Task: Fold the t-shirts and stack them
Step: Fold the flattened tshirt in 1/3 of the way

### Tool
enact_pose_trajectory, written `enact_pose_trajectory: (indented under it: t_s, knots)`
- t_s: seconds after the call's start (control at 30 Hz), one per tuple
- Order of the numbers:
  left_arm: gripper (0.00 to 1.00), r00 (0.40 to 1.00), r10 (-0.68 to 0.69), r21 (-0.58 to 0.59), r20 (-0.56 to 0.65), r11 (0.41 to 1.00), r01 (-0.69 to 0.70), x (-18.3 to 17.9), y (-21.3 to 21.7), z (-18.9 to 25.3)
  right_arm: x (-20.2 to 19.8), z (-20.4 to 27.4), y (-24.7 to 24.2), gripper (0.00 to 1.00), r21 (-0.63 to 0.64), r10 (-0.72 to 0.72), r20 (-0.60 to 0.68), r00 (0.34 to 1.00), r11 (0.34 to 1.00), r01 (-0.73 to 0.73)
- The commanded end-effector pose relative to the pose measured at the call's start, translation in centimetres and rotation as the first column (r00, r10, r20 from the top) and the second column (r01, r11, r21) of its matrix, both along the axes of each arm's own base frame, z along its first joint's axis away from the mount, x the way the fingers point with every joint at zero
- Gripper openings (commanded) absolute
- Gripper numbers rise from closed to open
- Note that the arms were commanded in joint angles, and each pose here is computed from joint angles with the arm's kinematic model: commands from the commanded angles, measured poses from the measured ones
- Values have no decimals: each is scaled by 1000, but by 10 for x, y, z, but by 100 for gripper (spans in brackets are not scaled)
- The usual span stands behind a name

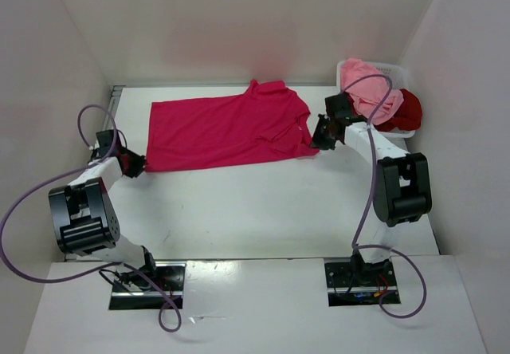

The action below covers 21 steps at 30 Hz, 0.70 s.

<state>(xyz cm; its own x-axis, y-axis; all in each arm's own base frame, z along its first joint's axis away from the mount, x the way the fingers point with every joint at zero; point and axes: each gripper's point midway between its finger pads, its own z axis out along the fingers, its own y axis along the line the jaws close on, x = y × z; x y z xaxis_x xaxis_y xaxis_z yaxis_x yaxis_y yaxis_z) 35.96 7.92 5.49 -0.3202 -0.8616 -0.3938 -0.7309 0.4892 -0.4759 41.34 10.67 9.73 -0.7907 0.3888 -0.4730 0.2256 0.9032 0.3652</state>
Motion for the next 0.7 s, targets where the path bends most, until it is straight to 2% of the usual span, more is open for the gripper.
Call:
enact_pose_trajectory:
  t_s: [0.0, 0.03, 0.1, 0.2, 0.43, 0.6, 0.67]
  knots:
    - [36, 1000, 5, -35, 1, 999, -5, 2, -2, -11, 7, -12, -11, 22, -42, -12, 27, 1000, 999, 13]
    - [38, 1000, 5, -40, -14, 999, -5, 1, -3, -16, 6, -20, -11, 35, -46, -12, 8, 1000, 999, 12]
    - [40, 1000, 4, -46, -30, 999, -6, 1, -3, -25, 12, -20, -10, 46, -50, -4, 18, 1000, 999, 5]
    - [37, 999, 4, -50, -43, 999, -6, 1, -3, -32, 20, -13, -7, 47, -24, 14, 35, 999, 1000, -14]
    - [15, 999, 24, -37, -38, 999, -25, 5, 2, -31, 28, 15, 3, 51, 20, 43, 83, 996, 999, -45]
    - [7, 998, 23, -46, -66, 999, -26, 9, 4, -42, 36, 0, 11, 57, 40, 91, 42, 995, 995, -92]
    - [0, 998, 16, -40, -66, 999, -19, 12, 5, -42, 39, -13, 19, 57, 69, 114, -8, 993, 991, -113]
